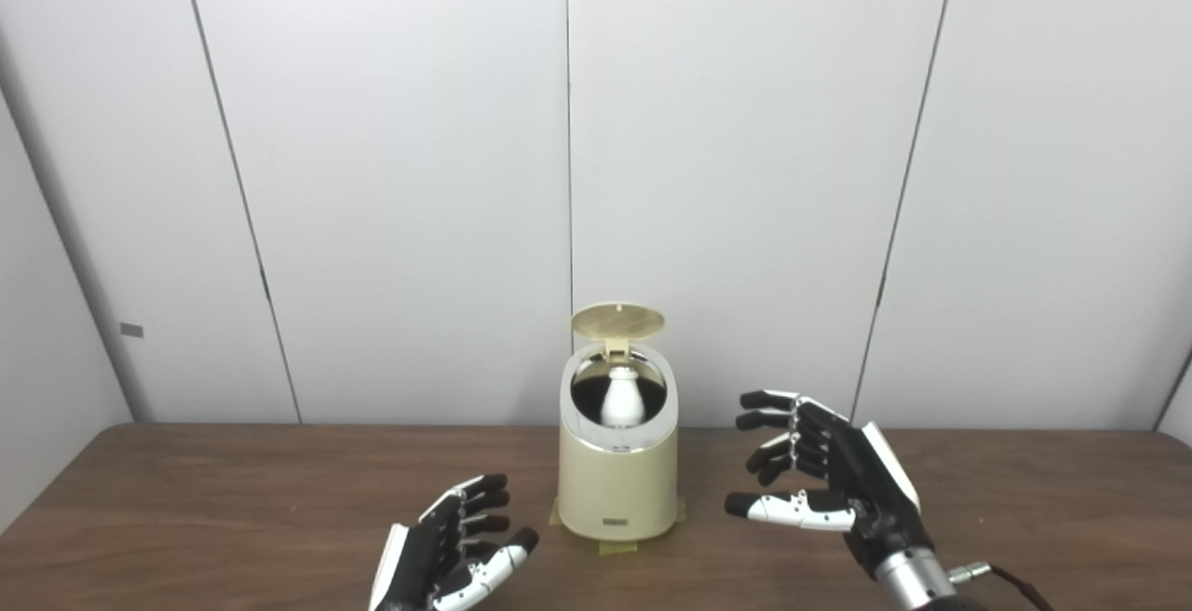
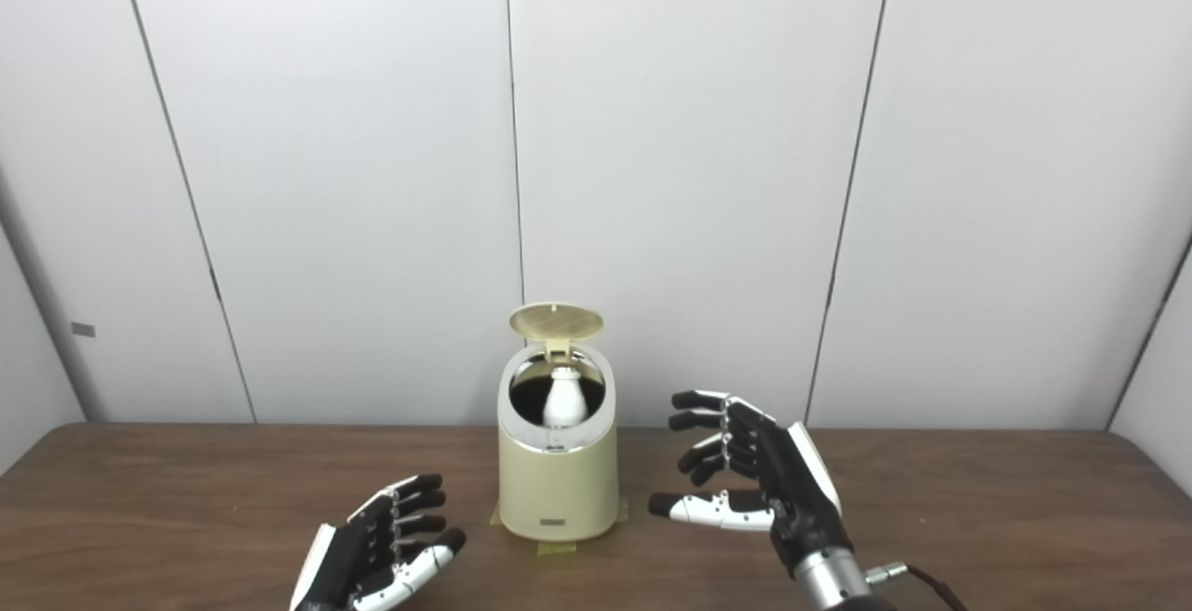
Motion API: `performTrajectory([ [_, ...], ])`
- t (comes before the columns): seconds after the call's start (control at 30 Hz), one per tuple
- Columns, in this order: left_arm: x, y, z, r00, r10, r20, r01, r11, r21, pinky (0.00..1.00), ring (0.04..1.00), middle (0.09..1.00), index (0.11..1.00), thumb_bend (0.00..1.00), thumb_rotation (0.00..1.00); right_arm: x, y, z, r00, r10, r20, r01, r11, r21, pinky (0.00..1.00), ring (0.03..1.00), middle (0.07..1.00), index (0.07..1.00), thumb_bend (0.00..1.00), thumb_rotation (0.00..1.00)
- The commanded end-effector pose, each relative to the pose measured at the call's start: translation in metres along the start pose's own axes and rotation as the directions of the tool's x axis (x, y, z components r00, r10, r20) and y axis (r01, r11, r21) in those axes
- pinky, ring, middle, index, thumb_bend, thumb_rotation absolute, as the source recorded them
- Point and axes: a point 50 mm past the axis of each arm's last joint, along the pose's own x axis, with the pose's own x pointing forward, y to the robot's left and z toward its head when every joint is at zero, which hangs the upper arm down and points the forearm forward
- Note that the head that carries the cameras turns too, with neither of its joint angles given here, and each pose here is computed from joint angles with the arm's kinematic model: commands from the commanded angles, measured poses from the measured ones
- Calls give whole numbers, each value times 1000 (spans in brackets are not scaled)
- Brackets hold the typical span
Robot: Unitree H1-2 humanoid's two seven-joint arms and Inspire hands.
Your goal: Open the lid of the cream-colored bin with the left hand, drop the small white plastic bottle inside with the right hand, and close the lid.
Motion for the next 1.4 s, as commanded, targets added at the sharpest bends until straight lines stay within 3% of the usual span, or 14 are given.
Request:
performTrajectory([
  [0.0,10,8,26,993,8,115,-10,1000,19,648,731,774,798,705,271,5,-3,12,995,-35,89,35,999,2,487,511,659,696,808,138],
  [0.2,26,26,60,976,-17,219,-5,995,100,779,823,827,836,776,385,-3,0,4,996,-44,76,42,999,25,497,511,661,698,814,152],
  [0.37,63,38,109,945,-40,325,-18,984,176,850,885,876,868,835,424,-8,1,3,997,-47,58,46,999,15,503,529,671,700,799,145],
  [0.5,90,41,144,925,-85,370,-13,967,254,873,953,942,898,846,406,-9,3,2,998,-45,43,44,999,23,533,531,671,695,799,135],
  [0.67,114,32,172,913,-110,393,-39,935,353,894,949,943,895,884,435,-9,6,2,998,-36,48,35,999,29,519,525,669,696,786,105],
  [0.77,125,24,181,906,-147,396,-14,926,378,849,964,958,908,882,432,-9,7,1,998,-36,42,35,999,36,505,528,673,698,784,92],
  [0.97,146,13,194,896,-213,389,16,892,452,881,956,963,916,889,423,-7,9,5,998,-32,50,32,999,15,496,518,667,696,783,99],
  [1.17,167,3,202,889,-297,350,44,814,579,936,979,959,925,901,488,-6,8,8,997,-25,70,24,1000,15,453,507,668,699,780,103],
  [1.37,177,-7,201,888,-346,304,61,742,667,862,952,922,884,938,492,-5,8,8,997,-28,79,26,999,21,444,499,662,692,773,100],
])
